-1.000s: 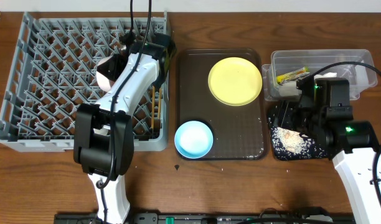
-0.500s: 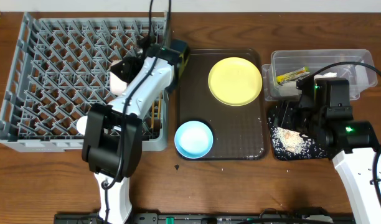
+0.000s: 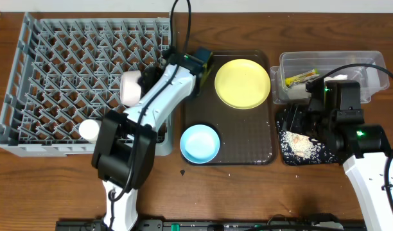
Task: Sort waste into correct bins and load items into the dishwasher
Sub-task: 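Carry the white bowl with the left gripper into the dish rack and release, then reach the left gripper to the blue bowl and grasp its rim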
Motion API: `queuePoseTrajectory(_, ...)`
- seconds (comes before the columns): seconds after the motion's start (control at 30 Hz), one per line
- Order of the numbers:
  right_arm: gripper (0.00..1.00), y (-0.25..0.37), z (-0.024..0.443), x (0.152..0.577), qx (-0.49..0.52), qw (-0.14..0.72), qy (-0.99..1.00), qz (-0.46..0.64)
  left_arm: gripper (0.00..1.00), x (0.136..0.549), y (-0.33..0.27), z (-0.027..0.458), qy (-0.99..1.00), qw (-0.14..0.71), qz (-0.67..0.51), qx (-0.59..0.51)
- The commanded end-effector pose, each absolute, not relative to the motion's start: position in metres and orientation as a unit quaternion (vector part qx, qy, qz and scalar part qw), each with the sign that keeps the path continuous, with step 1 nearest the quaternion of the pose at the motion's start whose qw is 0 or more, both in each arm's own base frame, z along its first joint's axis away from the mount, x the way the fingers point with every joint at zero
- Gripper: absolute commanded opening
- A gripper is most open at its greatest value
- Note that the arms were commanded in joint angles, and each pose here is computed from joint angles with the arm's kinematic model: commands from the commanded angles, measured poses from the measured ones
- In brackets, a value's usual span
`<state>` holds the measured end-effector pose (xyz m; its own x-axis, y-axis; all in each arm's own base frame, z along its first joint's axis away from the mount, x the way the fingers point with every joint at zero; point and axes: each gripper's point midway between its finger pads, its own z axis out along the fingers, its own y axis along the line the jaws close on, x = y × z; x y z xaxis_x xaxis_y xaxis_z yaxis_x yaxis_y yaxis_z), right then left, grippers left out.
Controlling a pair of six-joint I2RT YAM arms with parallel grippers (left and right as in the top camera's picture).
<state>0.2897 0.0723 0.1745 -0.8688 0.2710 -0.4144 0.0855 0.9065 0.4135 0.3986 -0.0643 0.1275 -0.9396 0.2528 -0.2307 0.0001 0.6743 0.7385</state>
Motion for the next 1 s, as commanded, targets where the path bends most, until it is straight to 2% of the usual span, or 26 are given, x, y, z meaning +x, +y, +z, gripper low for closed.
queuePoseTrajectory(0.0, 0.6, 0.073, 0.179, 0.291, 0.087, 0.243, 0.947, 0.192, 0.48, 0.391, -0.116, 0.146, 0.96, 0.179, 0.21, 0.049)
queuePoseTrajectory(0.17, 0.61, 0.073, 0.179, 0.291, 0.087, 0.244, 0.947, 0.191, 0.48, 0.368, -0.181, 0.157, 0.987, 0.151, -0.005, 0.063)
queuePoseTrajectory(0.27, 0.61, 0.073, 0.178, 0.29, 0.087, 0.242, 0.947, 0.191, 0.47, 0.349, -0.201, 0.153, 0.989, 0.108, -0.061, 0.075)
queuePoseTrajectory(0.37, 0.61, 0.073, 0.178, 0.29, 0.087, 0.241, 0.948, 0.191, 0.35, 0.322, -0.218, 0.14, 0.99, 0.055, -0.098, 0.083)
queuePoseTrajectory(0.43, 0.61, 0.073, 0.178, 0.29, 0.087, 0.24, 0.948, 0.191, 0.21, 0.298, -0.23, 0.126, 0.989, 0.016, -0.107, 0.101)
queuePoseTrajectory(0.53, 0.61, 0.073, 0.178, 0.29, 0.087, 0.24, 0.948, 0.191, 0.08, 0.263, -0.233, 0.1, 0.989, -0.028, -0.081, 0.118)
queuePoseTrajectory(0.63, 0.61, 0.073, 0.178, 0.29, 0.088, 0.24, 0.948, 0.191, 0.08, 0.244, -0.229, 0.076, 0.992, -0.047, -0.052, 0.105)
queuePoseTrajectory(0.73, 0.61, 0.073, 0.178, 0.29, 0.087, 0.24, 0.948, 0.191, 0.08, 0.244, -0.226, 0.05, 0.996, -0.03, -0.034, 0.081)
queuePoseTrajectory(0.8, 0.61, 0.073, 0.178, 0.29, 0.087, 0.241, 0.948, 0.191, 0.08, 0.244, -0.245, 0.032, 0.994, -0.027, -0.083, 0.065)
queuePoseTrajectory(0.97, 0.61, 0.073, 0.178, 0.29, 0.087, 0.241, 0.948, 0.191, 0.08, 0.247, -0.302, 0.032, 0.972, -0.014, -0.201, 0.12)
